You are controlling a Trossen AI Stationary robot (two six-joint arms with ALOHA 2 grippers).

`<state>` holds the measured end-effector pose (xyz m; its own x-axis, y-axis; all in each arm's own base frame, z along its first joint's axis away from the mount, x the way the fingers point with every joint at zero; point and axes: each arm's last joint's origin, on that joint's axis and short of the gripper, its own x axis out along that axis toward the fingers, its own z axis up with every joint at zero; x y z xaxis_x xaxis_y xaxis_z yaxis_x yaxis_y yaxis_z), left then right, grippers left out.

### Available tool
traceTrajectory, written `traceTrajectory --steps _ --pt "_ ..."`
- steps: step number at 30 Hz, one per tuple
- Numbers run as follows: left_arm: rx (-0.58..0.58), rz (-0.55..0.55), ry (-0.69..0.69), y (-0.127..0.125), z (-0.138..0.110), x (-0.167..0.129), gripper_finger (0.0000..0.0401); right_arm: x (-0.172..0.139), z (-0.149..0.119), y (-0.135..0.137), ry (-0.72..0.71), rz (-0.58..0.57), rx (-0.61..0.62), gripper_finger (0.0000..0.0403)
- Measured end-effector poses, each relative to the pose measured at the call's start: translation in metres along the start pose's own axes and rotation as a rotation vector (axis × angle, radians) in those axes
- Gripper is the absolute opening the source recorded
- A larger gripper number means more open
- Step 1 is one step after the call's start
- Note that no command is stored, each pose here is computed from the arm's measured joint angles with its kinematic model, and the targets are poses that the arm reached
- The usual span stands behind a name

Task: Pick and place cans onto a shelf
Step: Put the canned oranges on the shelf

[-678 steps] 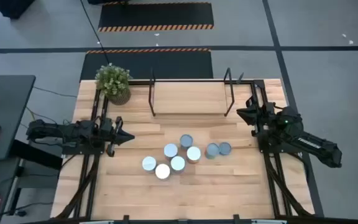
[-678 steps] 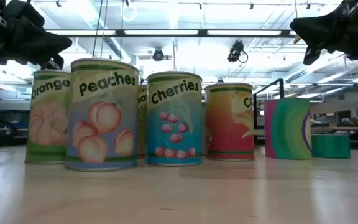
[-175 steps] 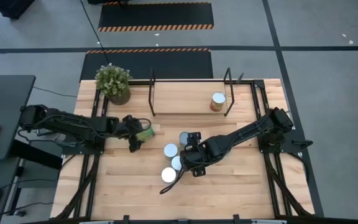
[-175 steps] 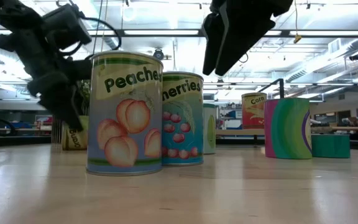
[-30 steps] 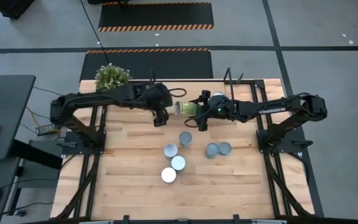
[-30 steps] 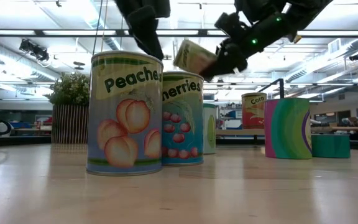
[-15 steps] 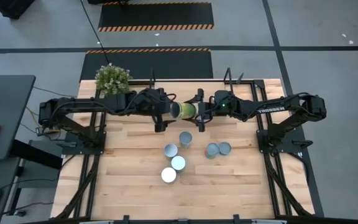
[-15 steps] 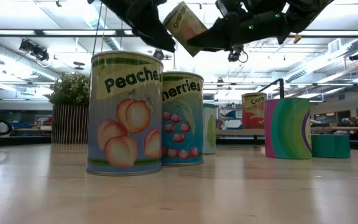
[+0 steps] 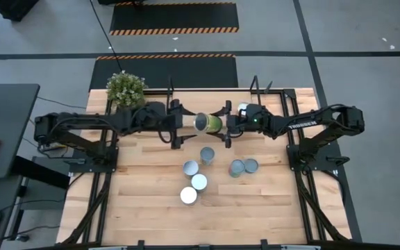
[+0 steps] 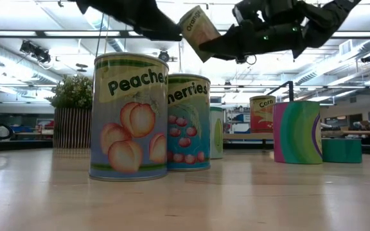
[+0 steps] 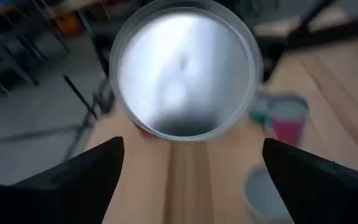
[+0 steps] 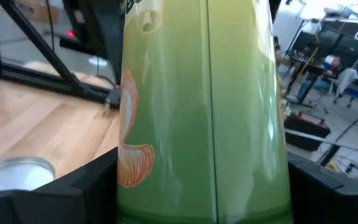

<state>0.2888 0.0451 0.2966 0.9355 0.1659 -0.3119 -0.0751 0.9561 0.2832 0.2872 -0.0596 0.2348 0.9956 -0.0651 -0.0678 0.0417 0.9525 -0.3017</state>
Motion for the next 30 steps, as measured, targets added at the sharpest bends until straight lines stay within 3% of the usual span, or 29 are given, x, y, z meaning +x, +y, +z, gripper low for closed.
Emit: traceTrajectory --steps 13,30 --pt "-0.066 -0.027 -0.259 -0.003 -0.002 0.014 0.0389 -0.002 0.009 0.001 -0.136 0.048 -0.018 0.0323" --pt "-0.035 -0.072 -0.501 -0.001 0.012 0.021 0.0389 -0.002 0.013 0.001 -0.183 0.08 -0.021 0.0323"
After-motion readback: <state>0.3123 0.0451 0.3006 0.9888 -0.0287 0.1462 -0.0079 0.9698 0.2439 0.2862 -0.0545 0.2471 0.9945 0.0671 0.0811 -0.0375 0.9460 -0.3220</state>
